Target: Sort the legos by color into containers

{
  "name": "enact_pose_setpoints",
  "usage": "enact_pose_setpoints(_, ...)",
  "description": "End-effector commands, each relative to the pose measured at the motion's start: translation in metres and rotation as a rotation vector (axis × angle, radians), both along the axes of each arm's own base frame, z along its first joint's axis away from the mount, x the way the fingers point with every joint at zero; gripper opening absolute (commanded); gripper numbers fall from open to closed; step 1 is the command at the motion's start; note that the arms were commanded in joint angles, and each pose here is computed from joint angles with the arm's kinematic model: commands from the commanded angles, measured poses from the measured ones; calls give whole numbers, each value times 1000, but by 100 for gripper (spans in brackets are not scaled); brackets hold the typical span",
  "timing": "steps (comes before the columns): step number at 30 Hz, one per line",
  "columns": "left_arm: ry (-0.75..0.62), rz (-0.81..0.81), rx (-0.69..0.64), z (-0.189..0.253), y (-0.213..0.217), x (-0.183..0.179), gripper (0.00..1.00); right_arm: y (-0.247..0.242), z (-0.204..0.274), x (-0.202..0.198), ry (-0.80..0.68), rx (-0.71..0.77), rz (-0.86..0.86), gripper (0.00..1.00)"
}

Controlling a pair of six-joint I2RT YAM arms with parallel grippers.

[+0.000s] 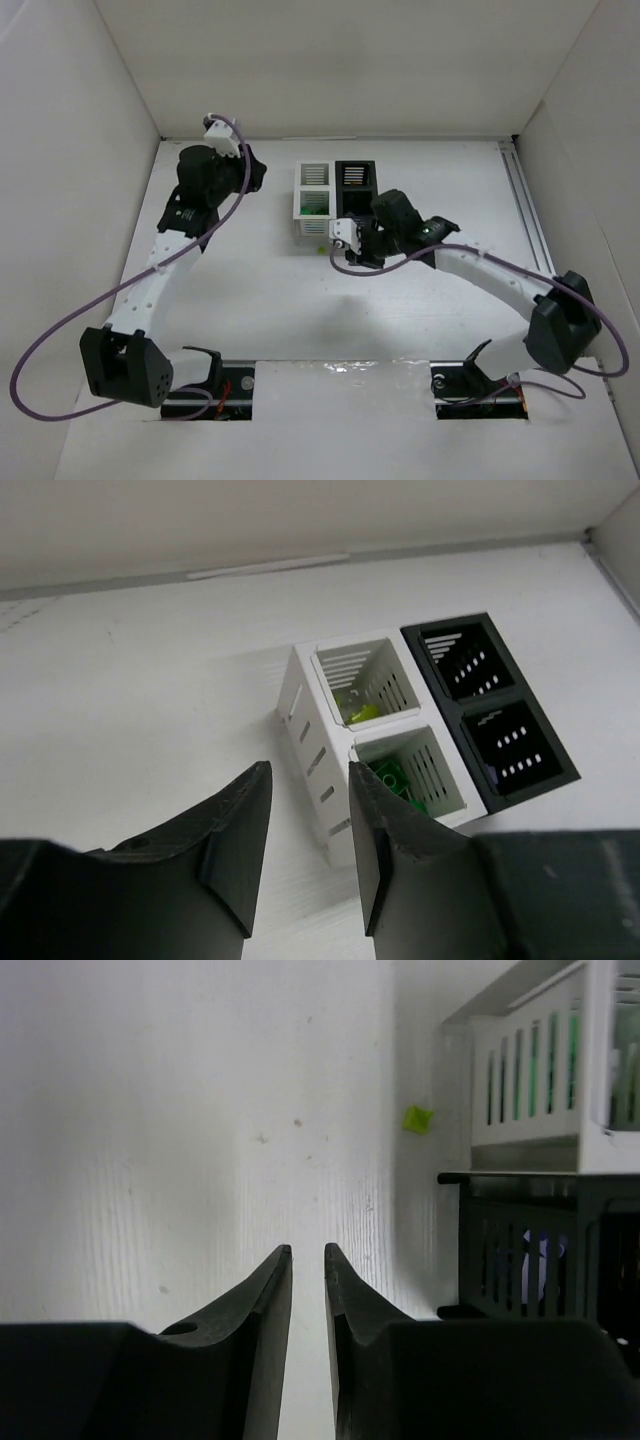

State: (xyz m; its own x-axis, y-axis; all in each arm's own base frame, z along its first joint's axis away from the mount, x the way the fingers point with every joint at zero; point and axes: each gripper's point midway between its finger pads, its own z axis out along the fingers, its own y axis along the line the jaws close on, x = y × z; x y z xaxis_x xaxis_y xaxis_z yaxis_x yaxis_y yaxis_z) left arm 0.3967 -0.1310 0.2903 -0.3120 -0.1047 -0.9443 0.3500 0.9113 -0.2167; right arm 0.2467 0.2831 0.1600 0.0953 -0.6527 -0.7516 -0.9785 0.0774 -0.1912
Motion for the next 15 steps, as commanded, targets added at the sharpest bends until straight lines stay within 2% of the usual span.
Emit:
enact_pose_setpoints(1,-84,113,-103,31,24,1,34,8,9,9,-151,-71,235,25)
enact_pose_setpoints(3,-102,161,-119,34,40,4,35,0,-13,9,-80,-143,333,25)
enact_pose_setpoints(4,-108,174,-128,35,44,2,35,6,-1,18,-101,-134,373,25)
enact_pose_setpoints(6,-136,196,-132,39,52,0,36,3,-22,24,-92,-200,483,24)
enact_pose_setpoints(9,-148,230,-121,35,64,-1,39,6,-37,37,-119,-258,509,24)
enact_pose_setpoints(12,-151,256,-121,34,77,-5,39,18,-39,46,-86,-269,516,29)
enact_pose_setpoints(13,-147,265,-119,30,81,-8,39,23,-40,43,-63,-272,513,34)
enact_pose_setpoints(15,-152,274,-119,28,83,-10,39,32,-42,43,-41,-277,493,38)
